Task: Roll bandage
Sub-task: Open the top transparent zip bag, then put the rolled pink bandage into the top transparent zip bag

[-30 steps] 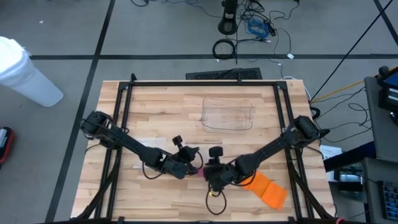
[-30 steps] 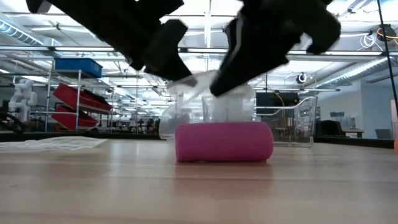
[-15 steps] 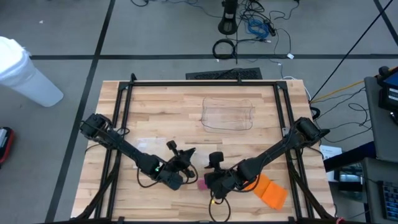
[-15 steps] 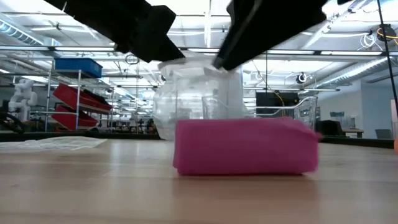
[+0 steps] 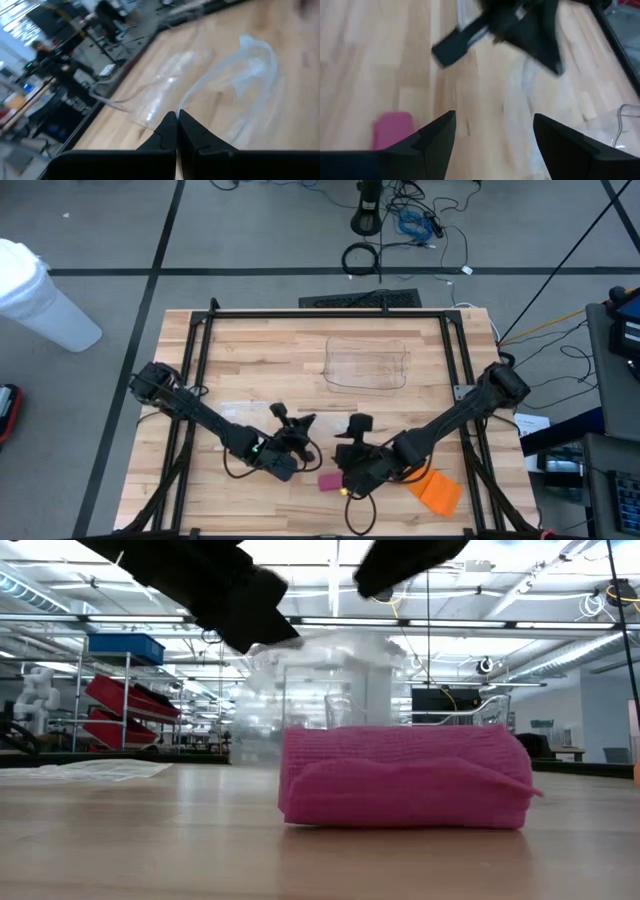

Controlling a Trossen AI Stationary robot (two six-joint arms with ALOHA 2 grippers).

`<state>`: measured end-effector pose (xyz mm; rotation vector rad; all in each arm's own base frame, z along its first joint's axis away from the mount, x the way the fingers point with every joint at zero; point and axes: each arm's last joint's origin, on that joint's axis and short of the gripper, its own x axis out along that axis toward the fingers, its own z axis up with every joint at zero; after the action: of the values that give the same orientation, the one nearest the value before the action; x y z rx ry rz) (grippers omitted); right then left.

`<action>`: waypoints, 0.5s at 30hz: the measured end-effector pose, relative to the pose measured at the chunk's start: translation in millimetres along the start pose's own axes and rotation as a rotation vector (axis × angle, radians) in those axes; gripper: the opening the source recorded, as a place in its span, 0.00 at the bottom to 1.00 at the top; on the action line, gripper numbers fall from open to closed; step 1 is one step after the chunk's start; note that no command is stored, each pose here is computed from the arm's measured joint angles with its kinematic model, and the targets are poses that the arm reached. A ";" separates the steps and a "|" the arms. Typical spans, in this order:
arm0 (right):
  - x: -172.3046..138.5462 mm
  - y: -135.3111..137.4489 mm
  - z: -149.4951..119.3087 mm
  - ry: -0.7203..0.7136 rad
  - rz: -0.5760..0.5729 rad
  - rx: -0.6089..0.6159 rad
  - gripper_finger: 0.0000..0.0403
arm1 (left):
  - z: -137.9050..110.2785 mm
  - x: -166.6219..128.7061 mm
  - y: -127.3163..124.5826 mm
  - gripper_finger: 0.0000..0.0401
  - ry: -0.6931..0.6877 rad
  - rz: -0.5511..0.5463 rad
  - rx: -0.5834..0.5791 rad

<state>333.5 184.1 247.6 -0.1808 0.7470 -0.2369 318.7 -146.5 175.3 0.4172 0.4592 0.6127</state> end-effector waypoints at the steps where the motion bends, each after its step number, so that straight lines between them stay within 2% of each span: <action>1: -3.9 -0.8 1.9 -0.004 0.026 0.016 0.63 | -1.4 0.0 -2.3 0.00 0.004 -0.026 0.038; 4: -12.3 0.8 3.9 0.025 0.157 0.085 0.63 | -7.0 0.3 -10.4 0.00 0.015 -0.103 0.117; 8: -8.5 12.8 -1.6 0.108 0.312 0.132 0.62 | -14.3 0.7 -18.6 0.00 0.021 -0.102 0.144; 15: 11.5 37.6 -22.6 0.199 0.323 0.096 0.62 | -19.8 -2.6 -25.4 0.00 0.014 -0.070 0.173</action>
<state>331.6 215.2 214.6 0.0567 0.9478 0.0179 317.9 -162.3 147.2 0.5597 0.5401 0.5101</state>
